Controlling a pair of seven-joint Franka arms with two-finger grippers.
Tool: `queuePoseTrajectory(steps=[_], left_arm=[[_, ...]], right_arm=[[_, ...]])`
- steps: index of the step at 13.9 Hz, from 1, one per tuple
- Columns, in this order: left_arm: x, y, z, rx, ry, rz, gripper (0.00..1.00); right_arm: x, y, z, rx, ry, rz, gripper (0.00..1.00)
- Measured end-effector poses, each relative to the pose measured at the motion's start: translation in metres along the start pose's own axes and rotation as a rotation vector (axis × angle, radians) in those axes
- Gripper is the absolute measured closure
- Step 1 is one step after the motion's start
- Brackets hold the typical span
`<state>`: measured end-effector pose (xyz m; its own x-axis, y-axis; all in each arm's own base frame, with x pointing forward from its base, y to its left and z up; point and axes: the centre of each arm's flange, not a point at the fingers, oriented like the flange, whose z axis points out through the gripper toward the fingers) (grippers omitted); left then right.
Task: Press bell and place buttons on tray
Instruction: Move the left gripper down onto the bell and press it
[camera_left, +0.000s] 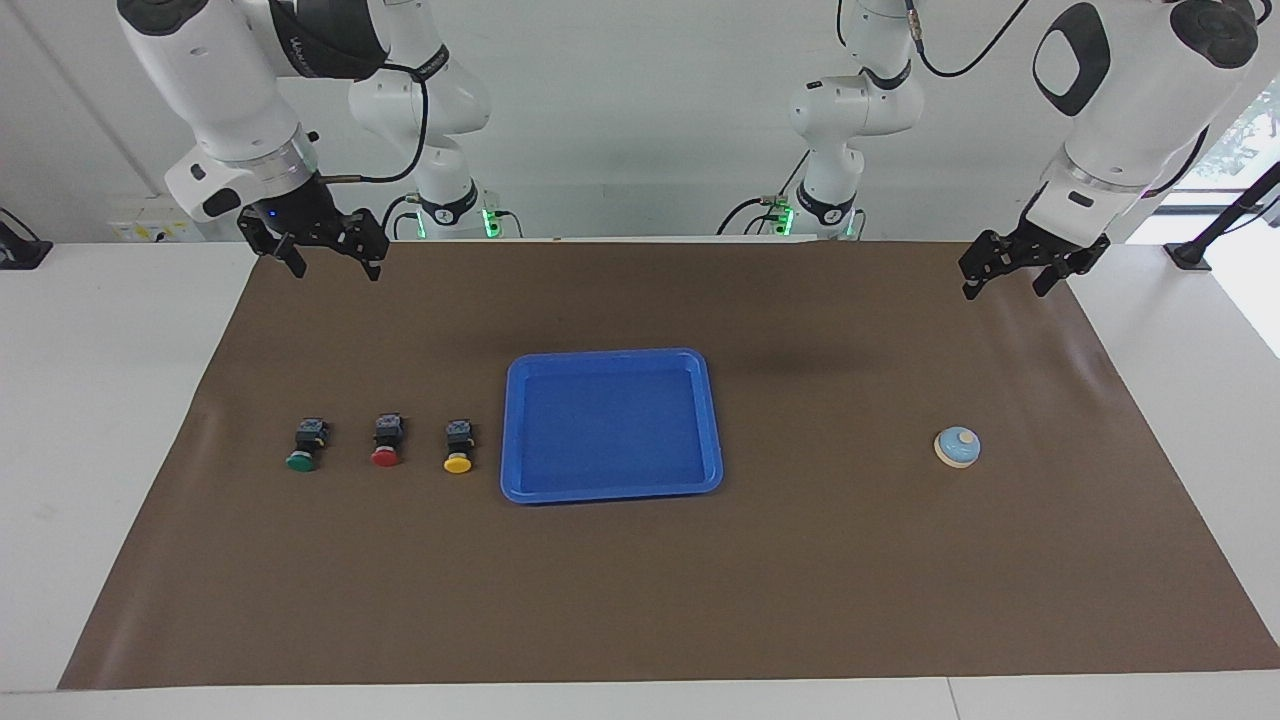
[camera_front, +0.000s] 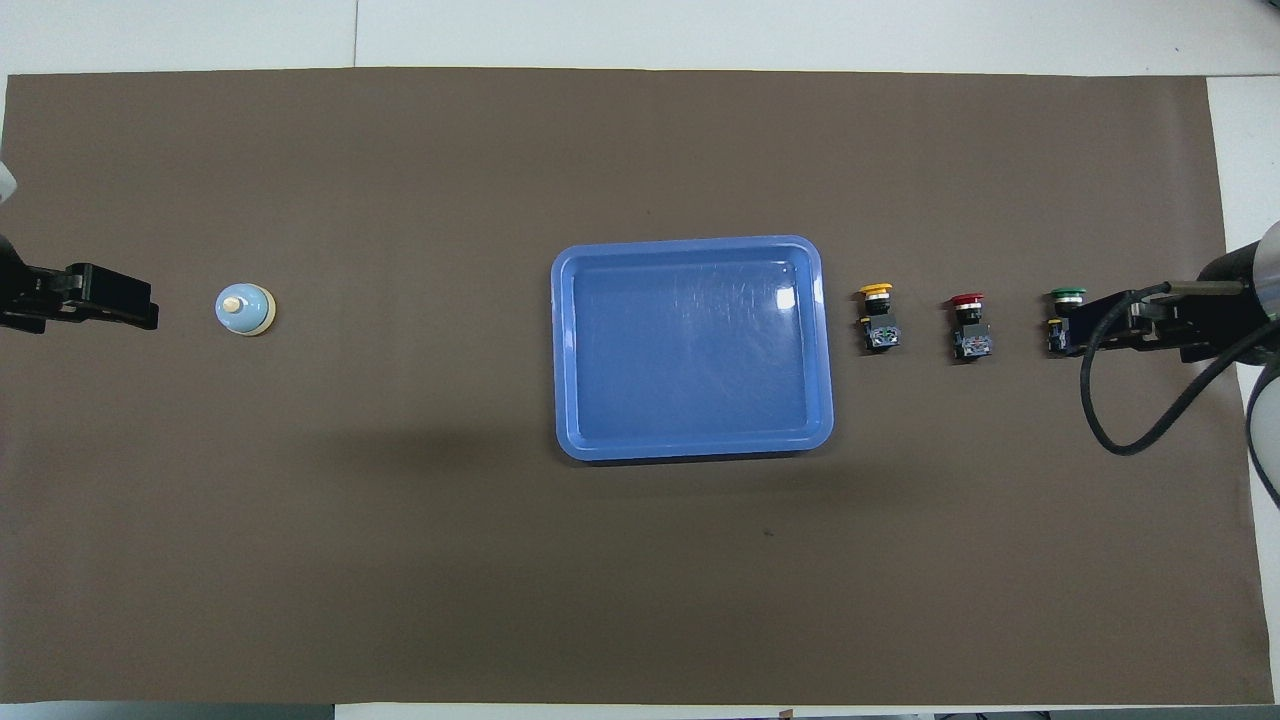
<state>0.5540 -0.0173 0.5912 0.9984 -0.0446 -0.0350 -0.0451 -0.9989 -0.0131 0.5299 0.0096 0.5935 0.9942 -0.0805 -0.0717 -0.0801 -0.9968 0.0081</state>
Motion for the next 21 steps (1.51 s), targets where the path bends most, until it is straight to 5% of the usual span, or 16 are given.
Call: queuePoseTrajectory(steps=[9,18,21], left_arm=[[0.000,-0.001,0.001,0.000,0.003,-0.004,0.00],[0.004,-0.024,0.046,-0.001,0.021,-0.064,0.98],[0.004,-0.028,0.071,-0.001,0.020,-0.027,0.99]], right_arm=[[0.000,0.000,0.000,0.000,0.000,0.000,0.00],[0.000,0.000,0.000,0.000,0.000,0.000,0.00],[0.000,0.000,0.000,0.000,0.000,0.000,0.00]])
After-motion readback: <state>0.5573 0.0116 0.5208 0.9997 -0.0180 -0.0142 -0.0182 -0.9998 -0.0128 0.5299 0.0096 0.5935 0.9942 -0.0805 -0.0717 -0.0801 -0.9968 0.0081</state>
